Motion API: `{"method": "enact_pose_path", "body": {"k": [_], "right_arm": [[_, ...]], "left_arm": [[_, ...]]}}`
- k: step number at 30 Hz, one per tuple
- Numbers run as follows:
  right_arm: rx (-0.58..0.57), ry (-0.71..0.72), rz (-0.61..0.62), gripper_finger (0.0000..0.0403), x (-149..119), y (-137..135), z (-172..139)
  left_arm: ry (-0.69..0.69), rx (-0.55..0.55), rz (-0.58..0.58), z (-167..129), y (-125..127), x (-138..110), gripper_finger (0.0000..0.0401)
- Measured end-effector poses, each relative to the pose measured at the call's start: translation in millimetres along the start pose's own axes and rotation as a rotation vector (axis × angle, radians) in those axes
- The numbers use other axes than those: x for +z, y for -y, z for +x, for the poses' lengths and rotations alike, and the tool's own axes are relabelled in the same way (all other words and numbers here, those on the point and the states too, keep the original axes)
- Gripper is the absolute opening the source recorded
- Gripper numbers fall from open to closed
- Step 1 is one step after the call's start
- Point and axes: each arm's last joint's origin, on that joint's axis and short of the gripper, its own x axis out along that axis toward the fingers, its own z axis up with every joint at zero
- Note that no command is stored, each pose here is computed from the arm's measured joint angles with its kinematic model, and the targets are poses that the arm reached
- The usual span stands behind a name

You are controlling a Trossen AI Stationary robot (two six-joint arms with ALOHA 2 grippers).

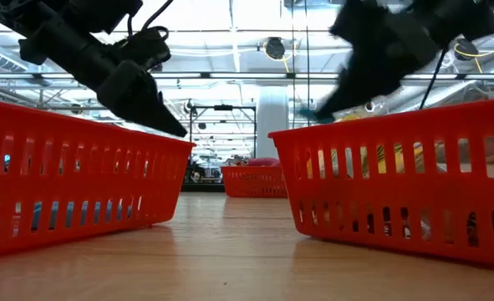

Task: Pick & Place School Supplies
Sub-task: Put the blue eraser into the bottom left red basket

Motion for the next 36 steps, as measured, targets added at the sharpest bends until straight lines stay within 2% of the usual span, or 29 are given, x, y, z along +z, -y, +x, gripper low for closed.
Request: {"method": "enact_pose_path", "body": {"k": [4,10,14,19,27,36], "right_arm": [[0.056,0.123,-0.033,0.0045,23.8,-0.3,1.1],[0.244,0.267,-0.058,0.0045,46.1,-11.1,35.9],[0.286,0.246,-0.118,0.0045,56.1,-22.5,71.7],[0.393,0.273,-0.173,0.0045,79.0,-40.3,104.9],[0.548,0.268,-0.195,0.0044,104.3,-54.9,124.7],[0.595,0.153,-0.146,0.0044,89.2,-62.9,163.3]], "left_arm": [[-0.053,0.073,0.023,-1.3,-2.8,-5.3,0.0294],[-0.041,0.176,0.013,-26.4,-9.2,-2.8,0.0294],[0.042,0.183,-0.02,-53.4,-12.5,-6.2,0.0294],[0.107,0.153,-0.068,-76.5,-15.1,-28.3,0.0294],[0.181,0.127,-0.116,-94.4,-13.4,-58.6,0.0294],[0.222,0.131,-0.127,-100.8,-14.0,-65.2,0.0294]]}}
